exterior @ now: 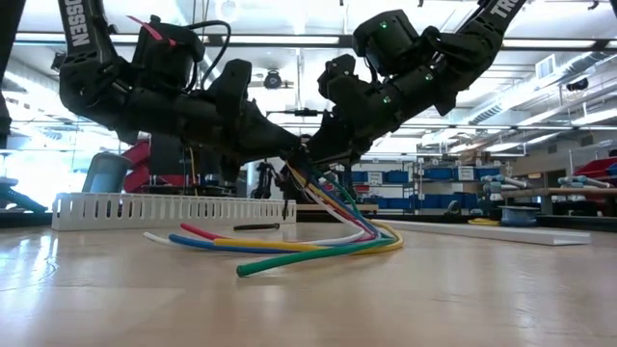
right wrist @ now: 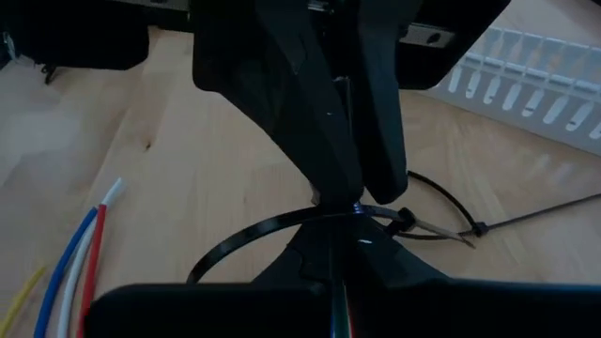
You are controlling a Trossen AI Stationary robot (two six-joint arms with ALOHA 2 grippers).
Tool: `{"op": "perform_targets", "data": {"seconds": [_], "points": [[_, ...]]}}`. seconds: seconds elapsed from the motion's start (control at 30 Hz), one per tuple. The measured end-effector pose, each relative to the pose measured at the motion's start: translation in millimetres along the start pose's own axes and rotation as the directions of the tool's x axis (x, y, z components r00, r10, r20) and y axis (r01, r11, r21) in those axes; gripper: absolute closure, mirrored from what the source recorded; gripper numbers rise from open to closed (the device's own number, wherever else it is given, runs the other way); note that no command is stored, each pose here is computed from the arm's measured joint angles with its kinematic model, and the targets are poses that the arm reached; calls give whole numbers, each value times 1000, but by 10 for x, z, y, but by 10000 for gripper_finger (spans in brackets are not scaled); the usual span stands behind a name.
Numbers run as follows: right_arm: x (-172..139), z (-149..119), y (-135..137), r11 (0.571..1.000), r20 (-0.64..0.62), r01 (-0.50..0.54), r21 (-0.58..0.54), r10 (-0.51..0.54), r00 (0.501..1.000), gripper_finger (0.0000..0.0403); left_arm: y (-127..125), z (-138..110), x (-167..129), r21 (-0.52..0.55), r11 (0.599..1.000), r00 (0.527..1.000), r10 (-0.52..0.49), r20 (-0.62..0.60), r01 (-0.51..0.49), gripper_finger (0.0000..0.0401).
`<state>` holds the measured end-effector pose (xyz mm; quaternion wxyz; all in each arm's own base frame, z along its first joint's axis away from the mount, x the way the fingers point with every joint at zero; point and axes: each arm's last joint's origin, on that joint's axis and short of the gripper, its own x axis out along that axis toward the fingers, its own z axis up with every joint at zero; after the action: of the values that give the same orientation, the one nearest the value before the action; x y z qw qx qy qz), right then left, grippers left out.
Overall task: Ziptie cables
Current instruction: Wrap the cable wires with the left black zip tie
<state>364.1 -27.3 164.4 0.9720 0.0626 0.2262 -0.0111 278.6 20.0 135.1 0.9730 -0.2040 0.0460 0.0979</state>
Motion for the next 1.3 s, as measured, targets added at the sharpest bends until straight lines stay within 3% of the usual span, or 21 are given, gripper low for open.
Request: {"op": "perform_targets", "data": {"seconds": [0.27,0.53,0.87,1.1,1.3], "points": [[0,-15,-3,999,-15,3,34,-2,1000,348,-3,-7,-1,74,997,1000,-18,-13,18,356],[-12,-154,-15,993,-161,33,112,-14,987,281,64,-140,-140,82,996,997,-23,-70,29,356],[-17,-157,-39,966,-169,9,257,36,985,271,73,-222,-215,22,995,986,-90,-138,94,357],[-34,-118,-354,877,-126,51,478,11,992,271,74,-224,-216,21,995,986,-90,-142,94,357],[98,-207,-580,781,-51,-40,623,92,994,270,76,-228,-216,21,996,985,-88,-145,92,357]]}}
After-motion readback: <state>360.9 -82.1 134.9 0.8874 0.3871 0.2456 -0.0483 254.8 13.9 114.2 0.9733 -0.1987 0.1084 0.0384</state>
